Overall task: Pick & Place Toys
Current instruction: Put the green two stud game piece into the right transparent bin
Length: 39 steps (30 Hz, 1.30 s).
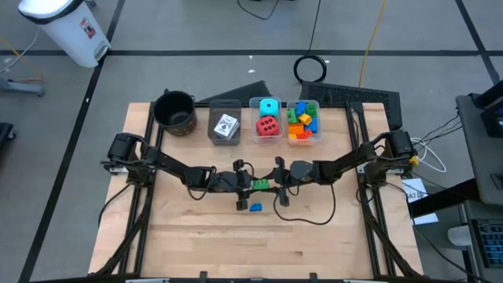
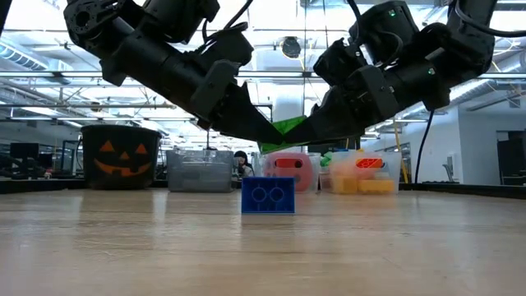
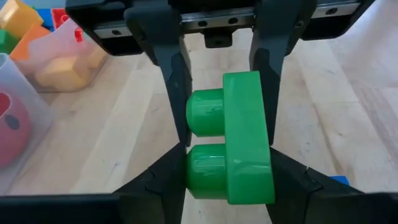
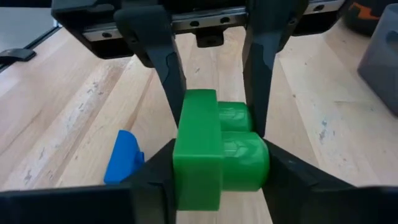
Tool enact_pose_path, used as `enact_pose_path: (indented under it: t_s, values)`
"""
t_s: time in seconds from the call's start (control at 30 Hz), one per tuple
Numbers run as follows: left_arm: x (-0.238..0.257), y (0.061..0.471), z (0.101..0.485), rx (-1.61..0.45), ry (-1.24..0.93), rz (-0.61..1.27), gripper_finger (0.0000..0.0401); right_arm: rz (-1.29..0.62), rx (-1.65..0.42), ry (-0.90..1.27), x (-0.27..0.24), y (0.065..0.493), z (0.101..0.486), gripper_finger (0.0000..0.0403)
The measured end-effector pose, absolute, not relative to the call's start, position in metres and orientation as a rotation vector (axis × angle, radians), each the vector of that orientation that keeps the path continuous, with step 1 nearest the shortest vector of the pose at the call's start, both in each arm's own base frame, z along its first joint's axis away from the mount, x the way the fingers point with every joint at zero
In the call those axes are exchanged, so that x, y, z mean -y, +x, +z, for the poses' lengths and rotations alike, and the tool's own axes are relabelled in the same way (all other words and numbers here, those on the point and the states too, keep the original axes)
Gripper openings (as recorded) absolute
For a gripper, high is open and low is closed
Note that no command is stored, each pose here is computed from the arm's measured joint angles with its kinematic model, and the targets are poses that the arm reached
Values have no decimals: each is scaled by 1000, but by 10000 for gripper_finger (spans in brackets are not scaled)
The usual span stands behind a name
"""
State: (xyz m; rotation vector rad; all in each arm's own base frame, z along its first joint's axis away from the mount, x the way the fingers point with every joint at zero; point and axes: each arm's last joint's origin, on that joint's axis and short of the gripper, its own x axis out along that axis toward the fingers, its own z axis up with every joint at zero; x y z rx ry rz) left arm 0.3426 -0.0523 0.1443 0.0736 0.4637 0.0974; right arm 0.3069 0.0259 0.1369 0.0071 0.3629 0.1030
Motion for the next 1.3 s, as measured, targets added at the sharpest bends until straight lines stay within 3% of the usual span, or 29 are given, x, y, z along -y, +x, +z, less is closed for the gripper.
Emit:
enact_pose_path:
  t_s: [0.1,0.43,0.7,0.8,1.03,1.3]
  values:
    - [52,343,144,-465,73,99,184,101,-362,7,-26,307,137,128]
    - [52,343,146,-449,51,99,257,96,-426,5,-22,298,149,136]
    - [52,342,156,-418,42,99,273,59,-537,6,-18,269,181,128]
    - [52,341,158,-413,34,100,273,-72,-538,6,-14,258,193,128]
    - [52,341,158,-414,28,102,274,-576,-494,-32,10,237,211,131]
    - [52,341,158,-411,31,101,274,-952,-533,0,67,215,197,132]
